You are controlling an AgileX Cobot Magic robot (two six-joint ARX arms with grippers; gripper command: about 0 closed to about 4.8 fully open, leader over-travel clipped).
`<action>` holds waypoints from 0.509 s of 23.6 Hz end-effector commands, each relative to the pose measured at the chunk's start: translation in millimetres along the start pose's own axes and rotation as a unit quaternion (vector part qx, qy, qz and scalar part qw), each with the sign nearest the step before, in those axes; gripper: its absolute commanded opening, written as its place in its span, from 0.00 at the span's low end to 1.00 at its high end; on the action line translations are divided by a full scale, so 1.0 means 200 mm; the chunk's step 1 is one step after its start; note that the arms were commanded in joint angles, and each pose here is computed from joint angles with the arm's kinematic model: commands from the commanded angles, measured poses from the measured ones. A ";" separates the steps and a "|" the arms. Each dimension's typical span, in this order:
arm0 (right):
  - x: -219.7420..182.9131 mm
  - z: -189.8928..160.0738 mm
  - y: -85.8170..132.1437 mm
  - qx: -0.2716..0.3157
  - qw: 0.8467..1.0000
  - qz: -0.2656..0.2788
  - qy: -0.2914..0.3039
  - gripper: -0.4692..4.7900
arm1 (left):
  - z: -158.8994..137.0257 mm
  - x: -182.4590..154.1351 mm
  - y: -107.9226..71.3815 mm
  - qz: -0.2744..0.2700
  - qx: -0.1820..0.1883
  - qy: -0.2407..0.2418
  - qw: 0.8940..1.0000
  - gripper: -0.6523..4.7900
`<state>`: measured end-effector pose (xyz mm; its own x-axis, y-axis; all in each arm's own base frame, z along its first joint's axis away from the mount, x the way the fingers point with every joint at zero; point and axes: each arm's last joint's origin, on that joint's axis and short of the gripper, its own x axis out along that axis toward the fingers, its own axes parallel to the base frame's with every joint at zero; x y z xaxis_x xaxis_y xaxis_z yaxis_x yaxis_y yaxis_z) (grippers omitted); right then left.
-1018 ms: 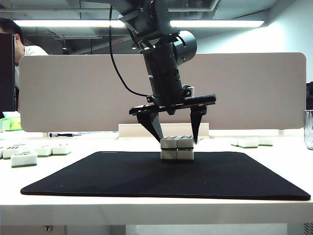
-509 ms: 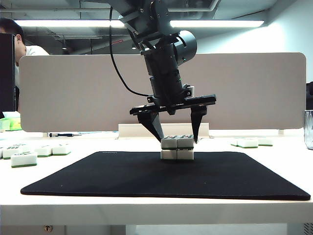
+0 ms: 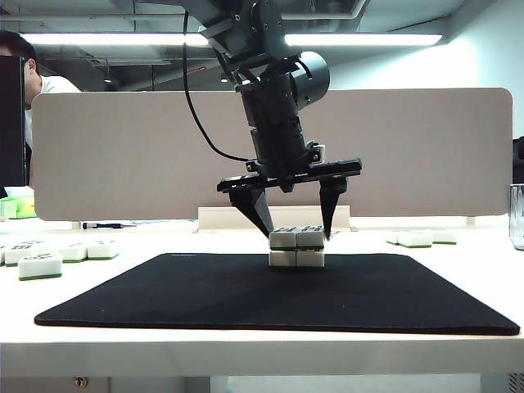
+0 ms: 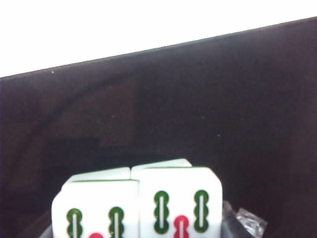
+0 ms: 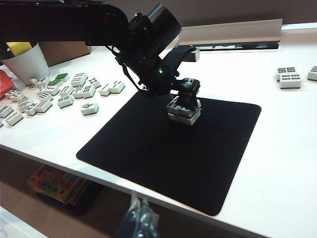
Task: Arrange four mahjong tiles into a neat stack, creating two layers of paired tiles.
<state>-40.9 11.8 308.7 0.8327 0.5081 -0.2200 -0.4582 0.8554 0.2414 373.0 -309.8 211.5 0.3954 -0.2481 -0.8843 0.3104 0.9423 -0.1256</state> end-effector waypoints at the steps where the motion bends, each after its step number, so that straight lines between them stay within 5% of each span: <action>1: -0.01 0.00 0.01 -0.007 1.000 0.001 -0.010 0.09 | 0.01 -0.01 0.00 0.000 0.000 -0.005 1.000 0.82; 12: -0.01 0.00 0.01 -0.007 1.000 0.001 -0.011 0.09 | 0.00 -0.01 0.00 -0.003 0.001 -0.002 1.000 0.87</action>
<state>-40.9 11.8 308.7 0.8327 0.5081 -0.2200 -0.4582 0.8554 0.2414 373.1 -309.4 211.6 0.3946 -0.2475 -0.8849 0.3097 0.9425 -0.1255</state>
